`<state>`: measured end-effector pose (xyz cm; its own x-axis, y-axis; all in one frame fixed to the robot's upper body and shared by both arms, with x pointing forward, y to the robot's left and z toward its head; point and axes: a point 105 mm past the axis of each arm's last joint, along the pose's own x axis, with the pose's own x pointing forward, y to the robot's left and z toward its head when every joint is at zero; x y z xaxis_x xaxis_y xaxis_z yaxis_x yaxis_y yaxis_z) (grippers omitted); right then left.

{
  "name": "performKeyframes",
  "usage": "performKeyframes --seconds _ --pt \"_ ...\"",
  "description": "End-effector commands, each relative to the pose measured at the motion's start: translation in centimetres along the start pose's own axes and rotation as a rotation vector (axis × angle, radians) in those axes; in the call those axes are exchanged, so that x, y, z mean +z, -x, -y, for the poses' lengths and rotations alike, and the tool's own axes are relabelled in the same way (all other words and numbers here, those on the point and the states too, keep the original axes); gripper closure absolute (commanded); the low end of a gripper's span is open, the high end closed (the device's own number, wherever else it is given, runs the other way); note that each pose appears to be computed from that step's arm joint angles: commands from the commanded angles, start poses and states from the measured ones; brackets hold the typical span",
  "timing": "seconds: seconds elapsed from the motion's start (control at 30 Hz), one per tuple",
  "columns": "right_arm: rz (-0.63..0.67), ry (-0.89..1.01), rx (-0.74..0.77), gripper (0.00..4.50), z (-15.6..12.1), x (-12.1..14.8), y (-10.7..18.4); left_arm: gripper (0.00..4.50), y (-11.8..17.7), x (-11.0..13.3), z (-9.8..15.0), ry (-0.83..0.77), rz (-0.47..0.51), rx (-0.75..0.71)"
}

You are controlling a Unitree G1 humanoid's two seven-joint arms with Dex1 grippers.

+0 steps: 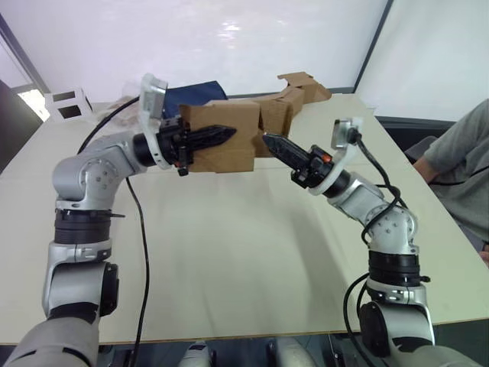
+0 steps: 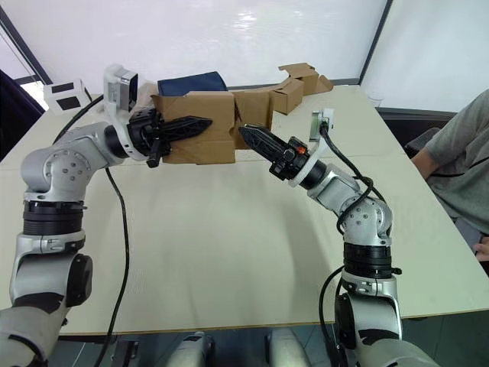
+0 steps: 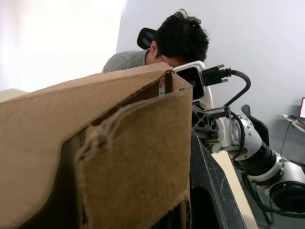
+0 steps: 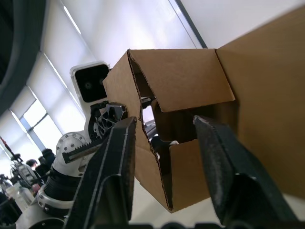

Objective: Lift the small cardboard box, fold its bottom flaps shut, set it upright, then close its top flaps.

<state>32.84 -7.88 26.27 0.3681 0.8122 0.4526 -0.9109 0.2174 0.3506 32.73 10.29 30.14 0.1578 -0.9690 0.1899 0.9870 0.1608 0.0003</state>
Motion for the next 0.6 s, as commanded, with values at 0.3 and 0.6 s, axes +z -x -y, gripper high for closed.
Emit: performKeyframes --seconds 0.3,0.6 --pt "0.183 0.001 0.036 2.66 -1.1 6.9 3.6 4.5 0.7 1.4 0.5 -0.022 0.024 -0.013" --pt "0.29 0.064 -0.223 3.18 4.2 8.0 3.2 4.5 0.4 1.3 0.5 -0.024 0.025 -0.02"
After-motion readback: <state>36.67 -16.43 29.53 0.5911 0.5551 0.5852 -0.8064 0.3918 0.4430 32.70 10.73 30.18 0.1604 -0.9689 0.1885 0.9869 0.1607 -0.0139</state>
